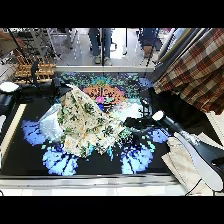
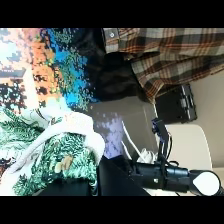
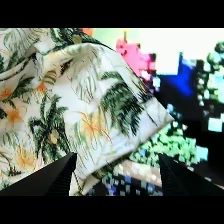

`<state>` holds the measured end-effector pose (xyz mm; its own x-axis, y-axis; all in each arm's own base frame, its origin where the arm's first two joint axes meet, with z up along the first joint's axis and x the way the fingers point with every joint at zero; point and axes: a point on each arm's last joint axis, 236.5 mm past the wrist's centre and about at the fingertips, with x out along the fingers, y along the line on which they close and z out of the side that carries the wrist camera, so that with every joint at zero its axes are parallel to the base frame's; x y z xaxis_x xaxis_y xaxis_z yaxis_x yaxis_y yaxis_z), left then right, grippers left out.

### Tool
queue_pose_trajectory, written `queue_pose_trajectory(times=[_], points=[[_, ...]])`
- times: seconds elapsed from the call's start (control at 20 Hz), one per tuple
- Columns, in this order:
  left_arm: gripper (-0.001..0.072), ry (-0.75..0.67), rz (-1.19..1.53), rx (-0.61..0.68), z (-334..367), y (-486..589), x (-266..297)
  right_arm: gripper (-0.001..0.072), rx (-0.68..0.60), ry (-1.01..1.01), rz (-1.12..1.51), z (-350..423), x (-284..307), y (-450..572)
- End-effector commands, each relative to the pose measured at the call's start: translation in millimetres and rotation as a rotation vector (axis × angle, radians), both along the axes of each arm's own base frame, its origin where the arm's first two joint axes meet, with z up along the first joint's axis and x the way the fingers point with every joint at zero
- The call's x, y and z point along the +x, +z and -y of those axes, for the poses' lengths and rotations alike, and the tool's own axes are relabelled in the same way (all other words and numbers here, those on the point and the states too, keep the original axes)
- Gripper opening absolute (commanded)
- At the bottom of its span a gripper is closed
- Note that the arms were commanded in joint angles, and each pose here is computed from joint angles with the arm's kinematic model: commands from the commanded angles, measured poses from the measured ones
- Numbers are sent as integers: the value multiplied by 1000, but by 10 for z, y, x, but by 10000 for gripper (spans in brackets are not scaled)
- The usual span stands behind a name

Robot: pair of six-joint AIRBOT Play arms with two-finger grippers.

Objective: Fold the clothes and pants, and hang the long-sleeved shirts on hangers.

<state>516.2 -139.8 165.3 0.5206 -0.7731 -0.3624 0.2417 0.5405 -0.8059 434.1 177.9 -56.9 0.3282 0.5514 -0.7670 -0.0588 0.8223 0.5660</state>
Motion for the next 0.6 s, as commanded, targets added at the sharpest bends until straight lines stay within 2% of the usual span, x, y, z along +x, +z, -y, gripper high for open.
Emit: queue_pose_trajectory(times=[0.0,0.3,0.45,0.5,0.55], points=[[13,-2,-4,0,-3,-15,0,631,26,-39,-35,153,11,8],[13,-53,-24,-2,59,-29,-116,623,59,-59,-103,49,133,-339],[13,-54,-23,-11,68,-9,-117,541,48,-1,-79,-137,258,-403],[13,-55,-21,-27,82,23,-117,484,39,25,-61,-214,305,-378],[13,-53,-17,-53,89,76,-111,281,33,64,-50,-320,323,-336]])
